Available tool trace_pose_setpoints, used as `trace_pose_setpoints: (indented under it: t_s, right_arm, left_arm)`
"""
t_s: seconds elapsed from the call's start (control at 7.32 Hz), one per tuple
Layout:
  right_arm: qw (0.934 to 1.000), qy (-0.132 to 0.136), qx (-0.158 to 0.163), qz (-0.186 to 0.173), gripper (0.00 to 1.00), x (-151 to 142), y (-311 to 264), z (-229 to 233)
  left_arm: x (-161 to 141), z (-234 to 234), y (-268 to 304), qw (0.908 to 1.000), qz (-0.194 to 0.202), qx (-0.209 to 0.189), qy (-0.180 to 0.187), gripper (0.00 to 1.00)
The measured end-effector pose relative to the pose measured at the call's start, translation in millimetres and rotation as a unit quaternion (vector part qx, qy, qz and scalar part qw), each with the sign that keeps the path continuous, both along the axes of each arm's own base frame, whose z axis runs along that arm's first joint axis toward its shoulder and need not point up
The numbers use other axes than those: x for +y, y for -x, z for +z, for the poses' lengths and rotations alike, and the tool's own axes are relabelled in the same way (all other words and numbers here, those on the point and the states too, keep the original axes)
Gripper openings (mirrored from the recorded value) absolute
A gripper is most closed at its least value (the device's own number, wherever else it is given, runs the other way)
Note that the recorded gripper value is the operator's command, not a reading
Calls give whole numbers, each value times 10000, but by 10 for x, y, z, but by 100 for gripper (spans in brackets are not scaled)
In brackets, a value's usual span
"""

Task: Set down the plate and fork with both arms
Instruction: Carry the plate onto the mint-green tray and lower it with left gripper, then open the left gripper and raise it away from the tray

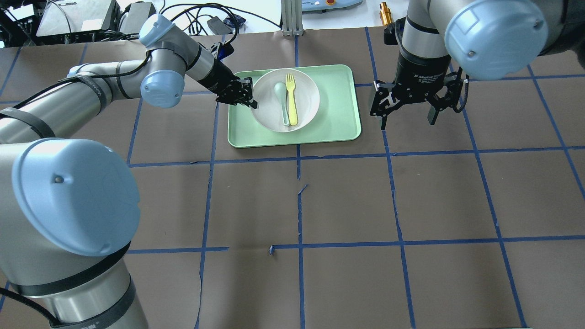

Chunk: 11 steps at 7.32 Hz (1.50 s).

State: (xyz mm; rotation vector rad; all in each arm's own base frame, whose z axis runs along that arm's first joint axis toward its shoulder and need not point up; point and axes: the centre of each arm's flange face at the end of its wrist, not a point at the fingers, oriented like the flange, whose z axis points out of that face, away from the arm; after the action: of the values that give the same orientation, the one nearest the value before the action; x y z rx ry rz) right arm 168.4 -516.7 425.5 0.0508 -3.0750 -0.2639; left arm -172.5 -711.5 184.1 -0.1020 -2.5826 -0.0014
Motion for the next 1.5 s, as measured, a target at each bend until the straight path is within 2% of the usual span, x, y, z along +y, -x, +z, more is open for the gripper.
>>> trace_pose_setpoints:
  t_s: [0.41,0.68,0.82,1.09,1.23,1.37,1.5]
  right_arm:
    - [10000,-2,5,6,100,-3,1,-8]
    - [10000,-5,6,7,100,-10,0,-16]
    - [10000,12,4,7,100,-15,0,-13]
    - [9999,117,70,58,100,-54,18,6]
    - [9996,147,191,140,100,-114,41,-20]
    - [9992,242,262,174,100,-228,46,-85]
    - [9985,450,264,167,100,-345,37,-125]
  left_arm:
    - [-97,-142,145,9995,-235,-30,199,0]
    - [-97,-150,196,9991,-333,-45,248,90]
    - [-91,-145,236,9991,-338,-50,250,100]
    - [-92,43,290,9990,-261,-117,341,100]
    - [-78,250,253,9981,-190,-394,438,100]
    - [-33,459,172,9951,-134,-844,492,100]
    - [56,658,79,9913,-113,-1255,383,100]
